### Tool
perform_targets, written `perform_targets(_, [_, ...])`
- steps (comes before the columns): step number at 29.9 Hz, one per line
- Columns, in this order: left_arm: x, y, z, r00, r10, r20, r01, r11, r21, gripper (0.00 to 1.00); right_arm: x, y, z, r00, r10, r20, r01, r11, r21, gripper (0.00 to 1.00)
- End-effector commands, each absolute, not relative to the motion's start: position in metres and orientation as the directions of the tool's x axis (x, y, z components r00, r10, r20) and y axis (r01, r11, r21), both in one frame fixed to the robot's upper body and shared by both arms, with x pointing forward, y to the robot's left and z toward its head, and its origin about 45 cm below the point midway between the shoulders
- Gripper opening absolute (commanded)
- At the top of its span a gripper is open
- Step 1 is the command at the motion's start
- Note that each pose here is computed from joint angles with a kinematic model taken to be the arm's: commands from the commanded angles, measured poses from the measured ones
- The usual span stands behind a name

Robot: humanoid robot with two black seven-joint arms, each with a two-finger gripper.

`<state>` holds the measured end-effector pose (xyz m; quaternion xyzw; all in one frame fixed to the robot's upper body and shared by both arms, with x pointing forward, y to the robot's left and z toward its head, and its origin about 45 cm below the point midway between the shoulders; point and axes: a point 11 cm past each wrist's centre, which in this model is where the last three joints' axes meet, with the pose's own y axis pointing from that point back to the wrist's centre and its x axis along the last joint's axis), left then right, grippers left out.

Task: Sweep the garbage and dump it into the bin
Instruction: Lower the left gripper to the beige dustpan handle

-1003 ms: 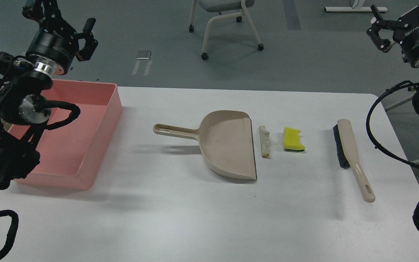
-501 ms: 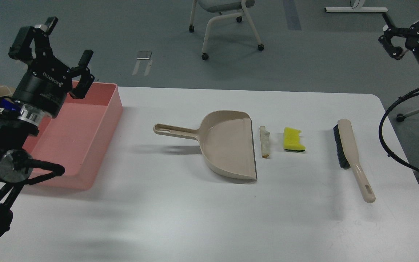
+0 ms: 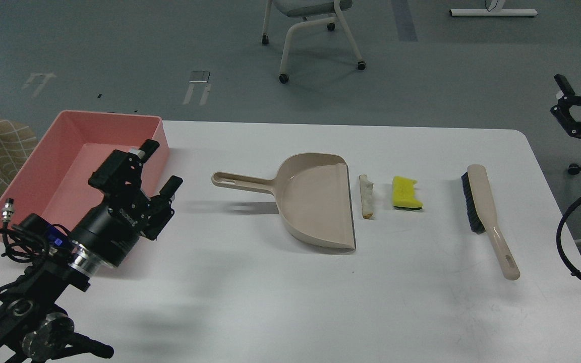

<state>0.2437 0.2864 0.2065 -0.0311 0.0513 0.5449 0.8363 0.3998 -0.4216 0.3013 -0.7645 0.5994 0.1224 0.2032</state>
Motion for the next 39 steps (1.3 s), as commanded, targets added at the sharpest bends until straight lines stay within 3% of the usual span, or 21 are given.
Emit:
perform_targets(1, [0.232,0.261,0.189,0.459,0.888,-0.023,-0.887,0.459,0.046,0.84,0.394,-0.425,0.306,0.25,-0.869,-0.427,-0.965,-0.188,-0.182,1.0])
perform_targets(5, [0.228,0.247,0.169,0.472,0.881,-0.031,-0.876,0.473,0.092,0.84,0.391,-0.427,0.307,0.229,-0.874,-0.429,-0.97,-0.168,-0.177,1.0])
perform_targets(13, [0.268,0.242,0.112,0.449,0.894,-0.009,-0.873,0.441,0.21,0.84,0.386,-0.43,0.321,0.224,-0.888,-0.402,-0.969,-0.156,-0.194,1.0])
perform_targets(23, [0.304,0.207,0.115,0.485,0.875,0.002,-0.861,0.476,0.18,0.84,0.385,-0.431,0.327,0.214,-0.893,-0.395,-0.969,-0.145,-0.198,1.0])
perform_targets(39, [0.337,0.214,0.103,0.448,0.892,0.061,-0.878,0.426,0.219,0.84,0.386,-0.436,0.334,0.197,-0.901,-0.386,-0.972,-0.128,-0.197,1.0])
